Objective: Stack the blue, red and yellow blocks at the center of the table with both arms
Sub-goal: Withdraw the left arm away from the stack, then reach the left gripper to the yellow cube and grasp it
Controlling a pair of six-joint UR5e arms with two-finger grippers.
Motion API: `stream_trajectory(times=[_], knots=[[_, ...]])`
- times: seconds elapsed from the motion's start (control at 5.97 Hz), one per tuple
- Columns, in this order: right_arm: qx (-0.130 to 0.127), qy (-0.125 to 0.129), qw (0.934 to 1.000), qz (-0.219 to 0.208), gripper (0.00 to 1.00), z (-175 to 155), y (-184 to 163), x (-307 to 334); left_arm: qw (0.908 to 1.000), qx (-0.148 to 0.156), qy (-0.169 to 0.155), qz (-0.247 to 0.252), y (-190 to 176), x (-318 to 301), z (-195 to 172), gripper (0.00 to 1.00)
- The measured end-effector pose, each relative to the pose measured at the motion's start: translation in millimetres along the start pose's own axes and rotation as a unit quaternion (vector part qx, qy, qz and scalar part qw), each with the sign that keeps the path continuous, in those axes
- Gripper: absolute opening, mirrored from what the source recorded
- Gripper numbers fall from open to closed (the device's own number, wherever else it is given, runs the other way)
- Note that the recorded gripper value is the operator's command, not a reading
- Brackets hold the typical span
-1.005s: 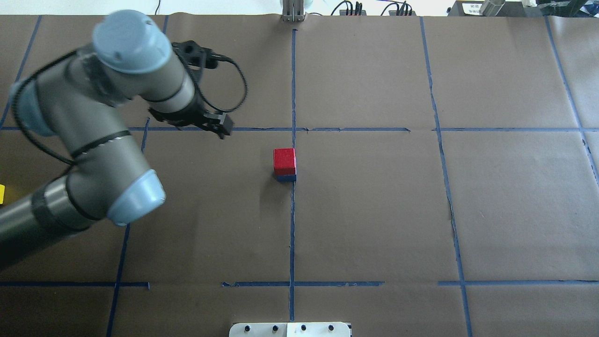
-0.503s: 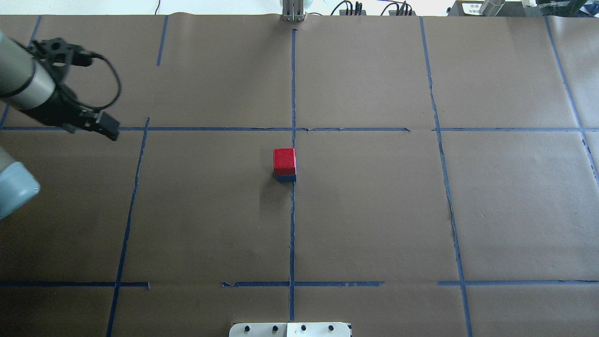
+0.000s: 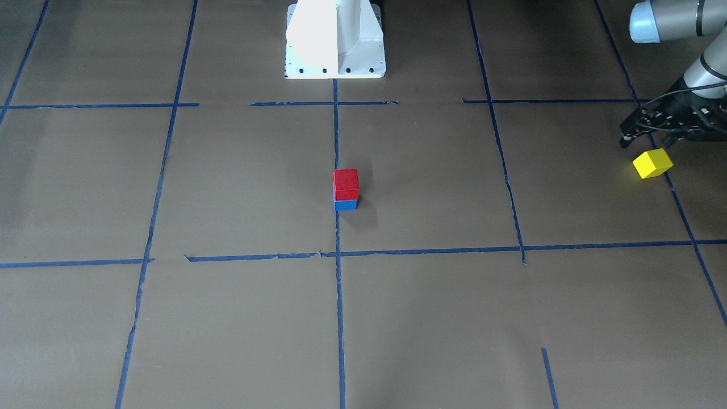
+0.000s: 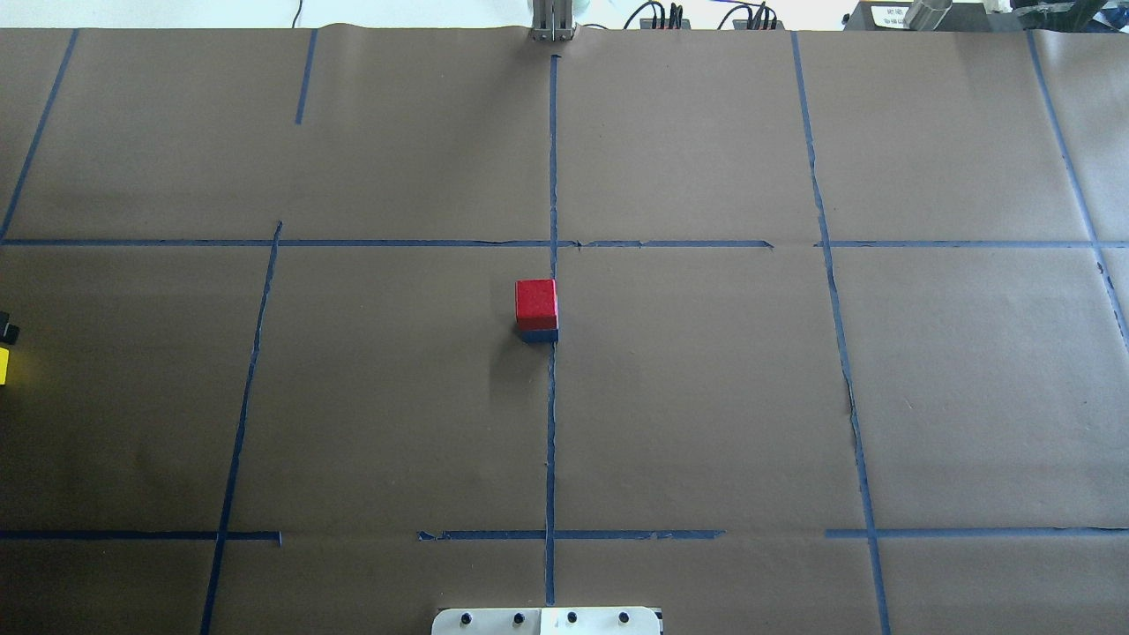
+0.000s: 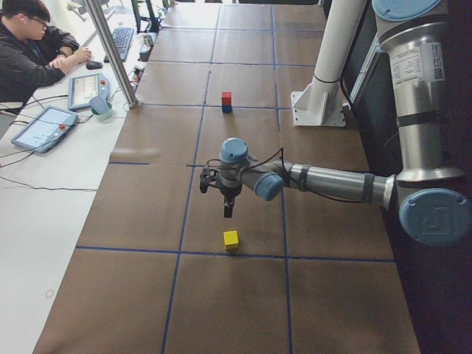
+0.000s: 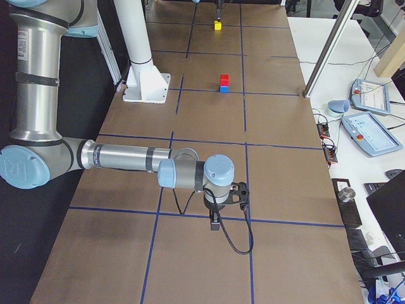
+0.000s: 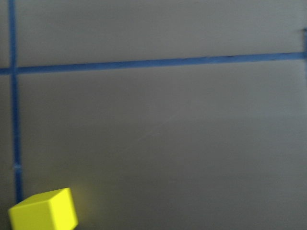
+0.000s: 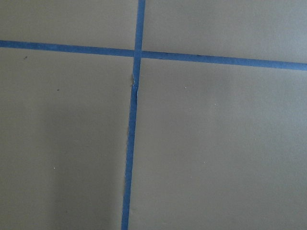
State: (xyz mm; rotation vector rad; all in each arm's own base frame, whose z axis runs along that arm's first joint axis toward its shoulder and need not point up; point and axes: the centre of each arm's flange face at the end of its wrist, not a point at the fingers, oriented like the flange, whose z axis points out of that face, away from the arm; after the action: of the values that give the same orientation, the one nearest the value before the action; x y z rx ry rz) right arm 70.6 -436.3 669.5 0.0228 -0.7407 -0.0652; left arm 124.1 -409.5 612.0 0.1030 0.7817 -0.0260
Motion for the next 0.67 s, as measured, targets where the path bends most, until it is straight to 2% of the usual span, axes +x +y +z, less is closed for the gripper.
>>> stream_trajectory(times=[0.34,0.67], knots=[[0.001,0.000,1.0000,-0.001,1.00,-0.5,-0.2,-0.4,0.9984,0.025,0.021,-0.046,21.6,-50.0,33.5,1.00],[0.001,0.000,1.0000,-0.002,1.00,-0.6,-0.2,-0.5,0.9963,0.030,0.027,-0.075,32.2,-65.6,42.9,1.00]])
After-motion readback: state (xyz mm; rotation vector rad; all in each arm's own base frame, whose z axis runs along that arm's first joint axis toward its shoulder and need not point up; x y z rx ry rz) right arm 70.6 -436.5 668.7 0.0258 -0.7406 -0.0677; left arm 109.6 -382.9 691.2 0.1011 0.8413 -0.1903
